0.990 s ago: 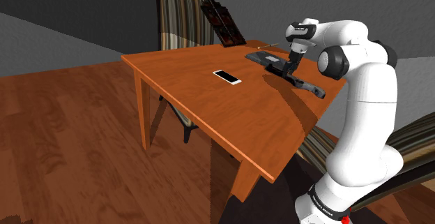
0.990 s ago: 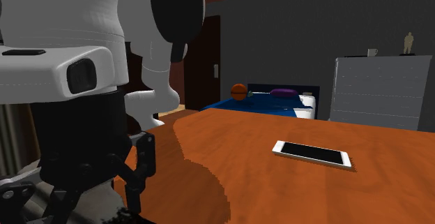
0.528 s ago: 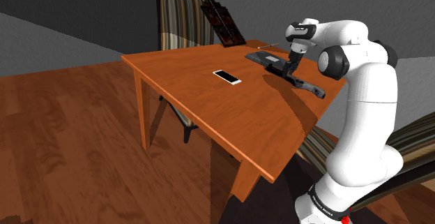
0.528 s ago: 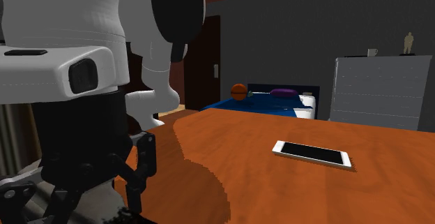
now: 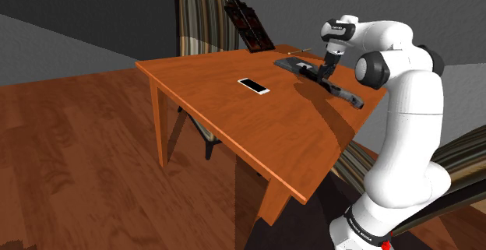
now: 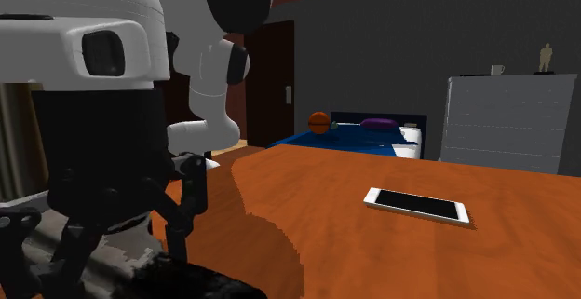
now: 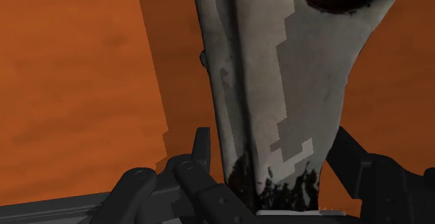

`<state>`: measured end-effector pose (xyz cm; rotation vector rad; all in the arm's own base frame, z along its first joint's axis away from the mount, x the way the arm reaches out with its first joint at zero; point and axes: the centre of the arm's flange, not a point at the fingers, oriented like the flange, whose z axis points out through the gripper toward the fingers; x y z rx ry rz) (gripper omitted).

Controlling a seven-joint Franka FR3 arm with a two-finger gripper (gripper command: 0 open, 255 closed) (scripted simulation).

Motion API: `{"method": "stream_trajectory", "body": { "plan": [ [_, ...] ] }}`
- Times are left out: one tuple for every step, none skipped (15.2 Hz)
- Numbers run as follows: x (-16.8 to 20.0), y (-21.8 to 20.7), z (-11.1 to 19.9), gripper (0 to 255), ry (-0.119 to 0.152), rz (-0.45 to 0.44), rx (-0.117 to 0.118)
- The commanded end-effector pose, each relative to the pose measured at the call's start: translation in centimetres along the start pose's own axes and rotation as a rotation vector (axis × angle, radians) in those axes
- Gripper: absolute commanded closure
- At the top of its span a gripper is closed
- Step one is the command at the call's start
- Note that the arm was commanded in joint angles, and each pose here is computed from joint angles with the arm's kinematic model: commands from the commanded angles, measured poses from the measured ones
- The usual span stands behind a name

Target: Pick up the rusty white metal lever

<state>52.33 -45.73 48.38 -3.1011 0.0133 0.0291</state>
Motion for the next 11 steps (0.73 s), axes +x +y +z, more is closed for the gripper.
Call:
{"method": "stream_trajectory", "body": {
  "plan": [
    [-0.1, -0.1, -1.1, 255, 0.000, 0.000, 0.000],
    [-0.1, -0.1, -1.7, 255, 0.000, 0.000, 0.000],
    [-0.2, -0.1, -2.2, 255, 0.000, 0.000, 0.000],
    [-0.2, -0.1, -2.7, 255, 0.000, 0.000, 0.000],
    [-0.2, -0.2, -3.2, 255, 0.000, 0.000, 0.000],
    [-0.2, -0.2, -3.8, 255, 0.000, 0.000, 0.000],
    [-0.2, -0.2, -4.3, 255, 0.000, 0.000, 0.000],
    [-0.2, -0.2, -4.8, 255, 0.000, 0.000, 0.000],
    [-0.2, -0.2, -5.4, 255, 0.000, 0.000, 0.000],
    [-0.2, -0.2, -5.4, 255, 0.000, 0.000, 0.000],
    [-0.2, -0.3, -5.4, 255, 0.000, 0.000, 0.000]
  ]
}}
